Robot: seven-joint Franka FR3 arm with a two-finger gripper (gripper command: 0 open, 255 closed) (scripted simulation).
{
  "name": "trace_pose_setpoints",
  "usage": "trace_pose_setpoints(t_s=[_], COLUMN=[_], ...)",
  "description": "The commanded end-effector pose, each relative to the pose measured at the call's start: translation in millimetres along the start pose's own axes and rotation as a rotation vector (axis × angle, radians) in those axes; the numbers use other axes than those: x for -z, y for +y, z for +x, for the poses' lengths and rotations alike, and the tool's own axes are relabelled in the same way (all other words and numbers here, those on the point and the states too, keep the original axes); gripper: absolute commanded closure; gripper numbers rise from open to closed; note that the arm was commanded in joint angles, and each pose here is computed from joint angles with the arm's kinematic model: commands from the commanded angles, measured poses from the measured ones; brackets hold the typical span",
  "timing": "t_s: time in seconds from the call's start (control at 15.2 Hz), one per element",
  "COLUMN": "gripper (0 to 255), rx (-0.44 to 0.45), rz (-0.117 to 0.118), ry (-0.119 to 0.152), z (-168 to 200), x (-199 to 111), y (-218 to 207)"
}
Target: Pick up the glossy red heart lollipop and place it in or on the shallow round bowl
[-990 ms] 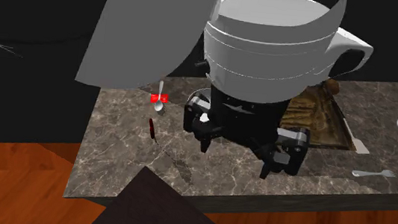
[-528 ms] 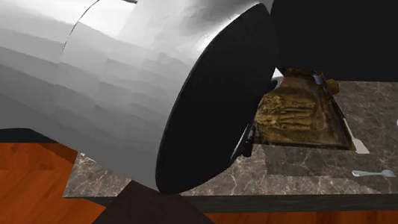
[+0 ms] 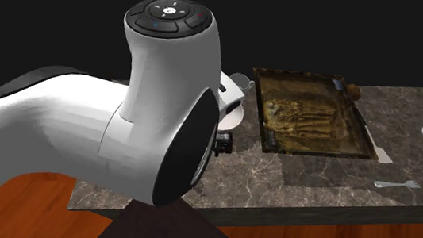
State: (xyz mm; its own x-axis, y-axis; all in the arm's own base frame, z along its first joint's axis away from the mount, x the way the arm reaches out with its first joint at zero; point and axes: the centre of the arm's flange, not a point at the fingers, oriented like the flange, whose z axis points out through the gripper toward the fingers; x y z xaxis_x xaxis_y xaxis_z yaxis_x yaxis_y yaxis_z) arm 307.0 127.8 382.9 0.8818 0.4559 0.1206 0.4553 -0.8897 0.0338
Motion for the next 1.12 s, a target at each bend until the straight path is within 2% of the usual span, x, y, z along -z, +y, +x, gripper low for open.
trace_pose_setpoints(t_s=[0.0, 0.92, 1.06], gripper=[0, 0, 0], rx=[0.042, 0.336, 0.344], rz=[0.013, 0.11, 0.113], ry=[0.036, 0.252, 0.259], z=[5, 35, 37], x=[-21, -145, -153], y=[-13, -120, -125])
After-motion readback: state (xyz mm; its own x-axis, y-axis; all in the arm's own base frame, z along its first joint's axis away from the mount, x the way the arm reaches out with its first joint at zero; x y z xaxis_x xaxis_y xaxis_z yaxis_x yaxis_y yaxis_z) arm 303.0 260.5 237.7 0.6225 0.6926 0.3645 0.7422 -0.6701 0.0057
